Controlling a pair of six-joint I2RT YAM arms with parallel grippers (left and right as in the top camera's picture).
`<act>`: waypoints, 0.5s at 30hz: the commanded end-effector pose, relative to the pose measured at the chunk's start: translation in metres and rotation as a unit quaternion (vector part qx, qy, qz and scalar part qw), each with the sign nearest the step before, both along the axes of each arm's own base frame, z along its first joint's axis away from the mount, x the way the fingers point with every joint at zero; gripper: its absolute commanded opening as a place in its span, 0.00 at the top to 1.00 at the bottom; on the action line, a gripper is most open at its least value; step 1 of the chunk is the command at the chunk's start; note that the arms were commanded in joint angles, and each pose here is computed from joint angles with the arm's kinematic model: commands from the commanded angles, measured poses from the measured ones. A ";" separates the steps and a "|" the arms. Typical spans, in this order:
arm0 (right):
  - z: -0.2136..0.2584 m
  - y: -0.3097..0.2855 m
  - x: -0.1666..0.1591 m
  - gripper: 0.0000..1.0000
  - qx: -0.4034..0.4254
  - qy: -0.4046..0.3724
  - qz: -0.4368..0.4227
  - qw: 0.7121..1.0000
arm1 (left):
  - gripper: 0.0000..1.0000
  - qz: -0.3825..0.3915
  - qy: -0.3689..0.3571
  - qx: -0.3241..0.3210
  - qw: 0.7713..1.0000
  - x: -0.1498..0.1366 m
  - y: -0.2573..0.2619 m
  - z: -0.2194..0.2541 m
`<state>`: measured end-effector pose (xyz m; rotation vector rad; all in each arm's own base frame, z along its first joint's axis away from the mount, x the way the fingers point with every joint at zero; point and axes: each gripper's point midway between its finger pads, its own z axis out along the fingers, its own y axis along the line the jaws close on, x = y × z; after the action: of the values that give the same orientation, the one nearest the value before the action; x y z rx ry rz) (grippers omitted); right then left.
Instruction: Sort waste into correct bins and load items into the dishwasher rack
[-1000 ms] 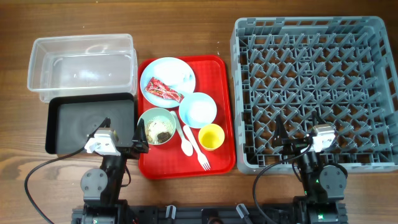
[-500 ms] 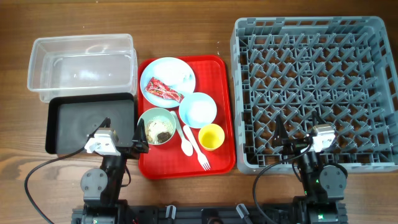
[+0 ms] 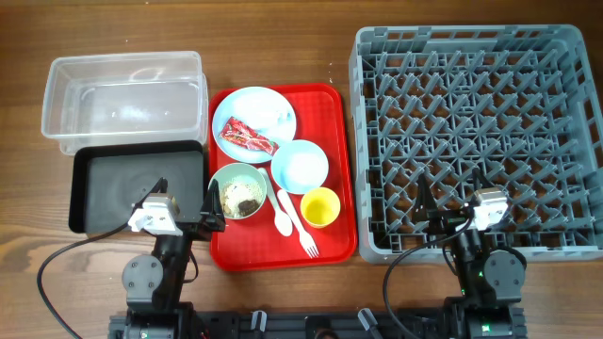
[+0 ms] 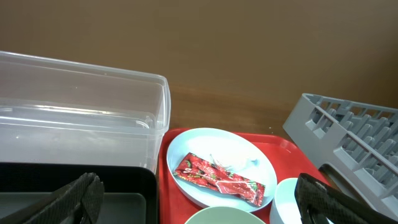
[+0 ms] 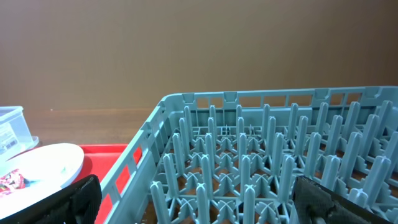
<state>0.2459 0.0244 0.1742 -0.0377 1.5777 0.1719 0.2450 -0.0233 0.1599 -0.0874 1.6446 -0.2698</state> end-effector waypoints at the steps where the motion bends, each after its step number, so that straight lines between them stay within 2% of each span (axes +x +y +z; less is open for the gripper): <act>1: 0.003 0.004 -0.001 0.00 0.045 0.000 0.012 0.999 | 0.00 0.018 -0.001 -0.023 1.000 0.001 0.006 0.000; 9: 0.030 0.004 0.007 0.00 0.048 0.044 0.011 0.998 | 0.00 0.019 0.055 -0.028 0.998 0.007 0.006 0.020; 13: 0.045 0.004 0.023 0.00 0.034 0.127 0.008 0.991 | 0.00 0.021 0.121 -0.025 0.992 0.030 0.005 0.046; 15: 0.050 0.004 0.031 0.00 0.033 0.171 0.007 0.985 | 0.00 0.023 0.179 -0.022 0.983 0.046 0.005 0.058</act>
<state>0.2698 0.0279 0.2069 0.0425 1.8736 0.2481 0.2759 -0.0212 0.1992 -0.1867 1.9221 -0.2775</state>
